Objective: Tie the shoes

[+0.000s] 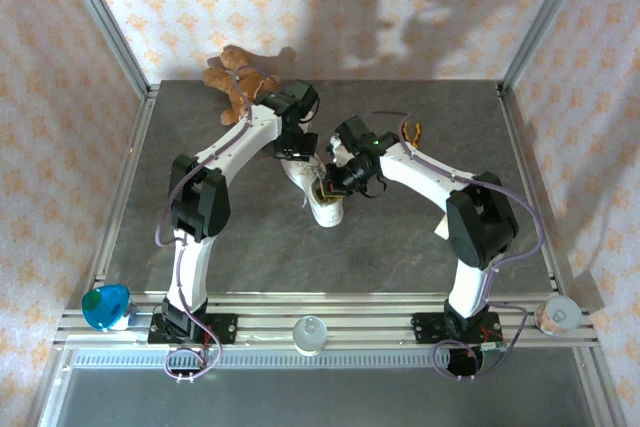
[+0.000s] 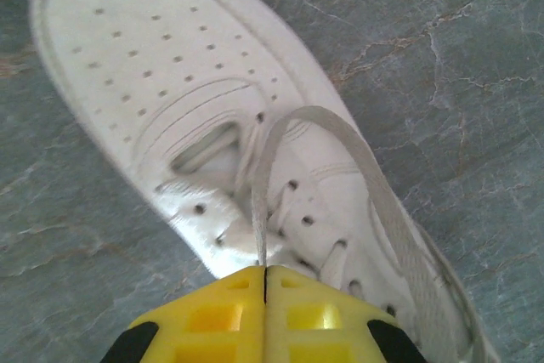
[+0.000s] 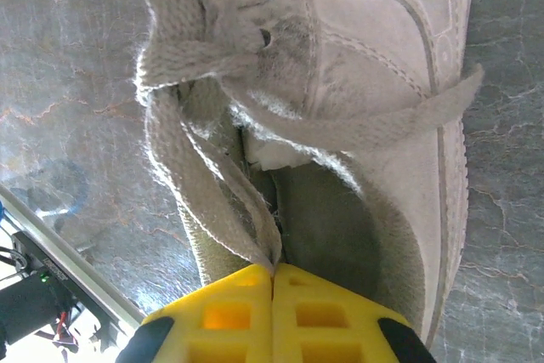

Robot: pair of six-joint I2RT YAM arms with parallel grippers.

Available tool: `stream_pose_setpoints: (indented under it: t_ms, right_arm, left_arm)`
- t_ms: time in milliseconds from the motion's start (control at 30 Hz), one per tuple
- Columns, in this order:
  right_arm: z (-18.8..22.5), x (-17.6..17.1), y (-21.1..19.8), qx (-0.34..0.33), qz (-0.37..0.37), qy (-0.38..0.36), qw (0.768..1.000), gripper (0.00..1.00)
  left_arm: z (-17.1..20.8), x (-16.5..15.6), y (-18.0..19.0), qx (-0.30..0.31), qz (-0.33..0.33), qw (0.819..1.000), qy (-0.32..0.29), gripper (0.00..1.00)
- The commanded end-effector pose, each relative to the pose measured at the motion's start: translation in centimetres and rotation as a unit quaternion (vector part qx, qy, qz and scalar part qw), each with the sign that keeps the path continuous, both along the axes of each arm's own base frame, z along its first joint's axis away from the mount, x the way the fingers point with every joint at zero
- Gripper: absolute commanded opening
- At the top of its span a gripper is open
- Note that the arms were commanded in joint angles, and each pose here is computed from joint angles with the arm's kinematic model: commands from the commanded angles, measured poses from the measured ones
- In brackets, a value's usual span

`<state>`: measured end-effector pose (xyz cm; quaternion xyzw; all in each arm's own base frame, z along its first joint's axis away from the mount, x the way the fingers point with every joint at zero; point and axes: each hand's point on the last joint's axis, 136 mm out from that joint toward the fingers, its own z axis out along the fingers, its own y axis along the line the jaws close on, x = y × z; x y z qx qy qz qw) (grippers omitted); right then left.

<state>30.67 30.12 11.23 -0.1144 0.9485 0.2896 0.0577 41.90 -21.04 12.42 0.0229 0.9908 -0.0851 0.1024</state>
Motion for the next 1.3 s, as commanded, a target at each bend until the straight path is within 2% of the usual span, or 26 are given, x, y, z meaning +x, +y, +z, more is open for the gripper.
stream_pose_setpoints:
  t_ms: [0, 167, 400, 767, 900, 967, 1100, 1200, 1267]
  right_arm:
    - [-0.6, -1.2, -1.1, -0.035, -0.003, 0.015, 0.999, 0.0]
    - [-0.1, -1.0, -1.4, -0.052, 0.01, 0.009, 0.999, 0.0]
    - [1.6, 0.2, -2.8, -0.093, 0.048, -0.008, 0.994, 0.0]
    - [1.8, 4.3, -5.1, -0.155, 0.09, -0.042, 0.983, 0.0]
    - [1.8, 4.5, -4.4, -0.144, 0.111, -0.046, 0.982, 0.0]
    - [1.9, 4.4, -4.1, -0.133, 0.119, -0.049, 0.983, 0.0]
    - [2.2, 4.3, -3.9, -0.127, 0.135, -0.06, 0.981, 0.0]
    - [2.5, 4.3, -3.9, -0.124, 0.143, -0.067, 0.98, 0.0]
    - [2.6, 4.3, -3.8, -0.123, 0.147, -0.069, 0.979, 0.0]
  left_arm:
    - [2.4, 0.5, 1.0, 0.014, 0.011, 0.998, -0.056, 0.0]
    - [3.1, 0.1, 1.8, 0.023, 0.02, 0.997, -0.069, 0.0]
    - [0.6, -2.3, 2.3, 0.016, 0.039, 0.998, -0.041, 0.0]
    - [-0.6, -5.4, 2.3, -0.035, 0.111, 0.992, -0.054, 0.0]
    - [-0.7, -5.2, 2.4, -0.048, 0.109, 0.991, -0.065, 0.0]
    - [-0.3, -4.8, 2.6, -0.065, 0.107, 0.99, -0.068, 0.12]
    - [0.8, -3.5, 3.3, -0.126, 0.103, 0.984, -0.079, 0.29]
    - [1.8, -2.3, 3.7, -0.155, 0.078, 0.979, -0.107, 0.49]
    - [2.0, -1.4, 4.2, -0.173, 0.078, 0.975, -0.119, 0.53]
